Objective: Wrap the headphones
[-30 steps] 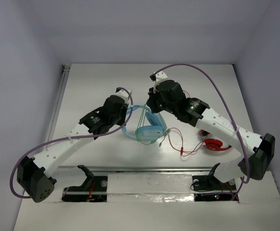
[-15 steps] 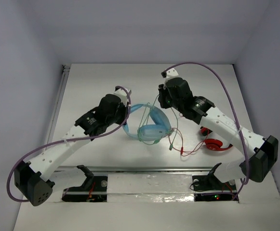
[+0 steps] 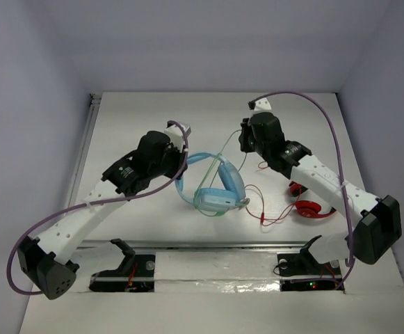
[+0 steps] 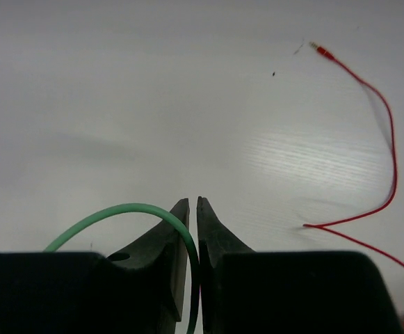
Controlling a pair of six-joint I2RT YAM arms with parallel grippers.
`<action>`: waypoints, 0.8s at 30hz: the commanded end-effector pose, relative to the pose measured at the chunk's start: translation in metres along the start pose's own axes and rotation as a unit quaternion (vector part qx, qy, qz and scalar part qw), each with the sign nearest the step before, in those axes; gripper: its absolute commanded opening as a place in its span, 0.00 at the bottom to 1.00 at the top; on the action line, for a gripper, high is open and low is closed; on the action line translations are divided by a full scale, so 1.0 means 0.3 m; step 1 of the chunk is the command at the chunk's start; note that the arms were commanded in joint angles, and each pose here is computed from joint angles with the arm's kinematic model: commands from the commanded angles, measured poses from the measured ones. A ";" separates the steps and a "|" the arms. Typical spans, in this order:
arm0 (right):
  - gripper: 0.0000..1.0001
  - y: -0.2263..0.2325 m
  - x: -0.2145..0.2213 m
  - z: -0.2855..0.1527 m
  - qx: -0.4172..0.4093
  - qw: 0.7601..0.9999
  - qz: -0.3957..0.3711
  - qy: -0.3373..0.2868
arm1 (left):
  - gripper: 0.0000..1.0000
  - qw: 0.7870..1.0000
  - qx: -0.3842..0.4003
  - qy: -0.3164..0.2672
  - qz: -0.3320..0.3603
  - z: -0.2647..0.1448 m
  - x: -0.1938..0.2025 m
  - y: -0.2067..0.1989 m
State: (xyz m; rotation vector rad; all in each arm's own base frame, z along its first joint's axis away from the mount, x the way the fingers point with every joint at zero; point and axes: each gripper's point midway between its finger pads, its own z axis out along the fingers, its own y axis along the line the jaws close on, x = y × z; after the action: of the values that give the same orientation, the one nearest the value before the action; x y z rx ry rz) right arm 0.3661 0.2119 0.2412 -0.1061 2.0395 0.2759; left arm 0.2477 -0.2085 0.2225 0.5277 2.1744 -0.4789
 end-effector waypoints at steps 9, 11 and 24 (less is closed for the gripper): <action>0.23 0.197 0.044 -0.003 -0.194 0.977 0.082 -0.038 | 0.00 0.987 0.069 -0.144 -0.036 -0.178 -0.308 -0.064; 0.25 0.230 0.041 -0.012 -0.226 0.970 0.081 -0.045 | 0.00 0.983 0.070 -0.166 -0.045 -0.206 -0.354 -0.064; 0.31 0.258 0.097 0.006 -0.285 0.950 0.120 -0.051 | 0.00 0.964 0.073 -0.236 -0.096 -0.259 -0.538 -0.066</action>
State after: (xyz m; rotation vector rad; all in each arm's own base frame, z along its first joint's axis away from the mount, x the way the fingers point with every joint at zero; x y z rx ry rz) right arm 0.3361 0.2832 0.2083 -0.1951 1.9101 0.9289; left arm 0.2723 -0.2118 0.3345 0.3378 1.9300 -0.6729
